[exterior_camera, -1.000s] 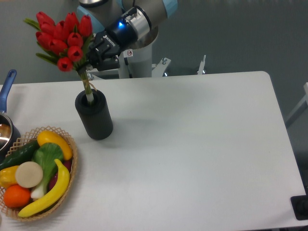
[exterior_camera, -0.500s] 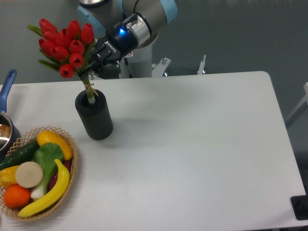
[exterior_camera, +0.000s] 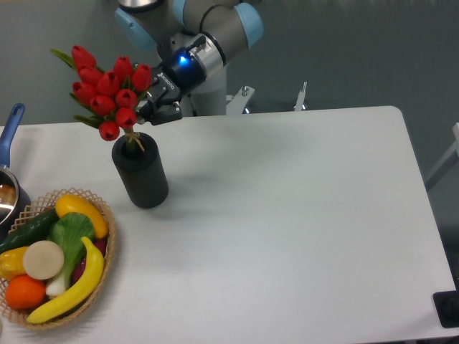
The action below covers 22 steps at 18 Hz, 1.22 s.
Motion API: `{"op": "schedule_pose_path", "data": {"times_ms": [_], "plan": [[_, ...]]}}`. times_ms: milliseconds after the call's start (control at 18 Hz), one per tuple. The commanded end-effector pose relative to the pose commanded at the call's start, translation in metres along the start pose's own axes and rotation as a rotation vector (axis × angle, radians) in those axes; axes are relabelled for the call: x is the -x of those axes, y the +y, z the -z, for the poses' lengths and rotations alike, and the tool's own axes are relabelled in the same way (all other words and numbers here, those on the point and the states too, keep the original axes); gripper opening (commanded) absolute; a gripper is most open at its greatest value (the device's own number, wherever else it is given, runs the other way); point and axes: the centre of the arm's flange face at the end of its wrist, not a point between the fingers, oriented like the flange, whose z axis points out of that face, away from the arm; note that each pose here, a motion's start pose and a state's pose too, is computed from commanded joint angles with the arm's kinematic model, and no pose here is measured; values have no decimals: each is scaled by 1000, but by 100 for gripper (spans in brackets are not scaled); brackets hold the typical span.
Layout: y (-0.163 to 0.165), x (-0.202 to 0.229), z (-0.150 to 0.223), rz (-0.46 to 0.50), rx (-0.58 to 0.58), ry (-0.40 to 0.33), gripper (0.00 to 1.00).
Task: Insert the flowers into the vase
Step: 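Lower the tulip stems down into the black vase, then open the gripper to release the tulips in the vase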
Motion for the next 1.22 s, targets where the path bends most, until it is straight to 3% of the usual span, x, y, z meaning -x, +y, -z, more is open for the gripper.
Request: {"op": "schedule_pose_path", "data": {"times_ms": [667,833,1000,1222], "plan": [[38,-1,-5,-35,9,15,46],[40,-1,-6,-30,9,15,55],[44,1,-6,-18,11,17,75],[47,-1,-6,-11,13,17,80]]}}
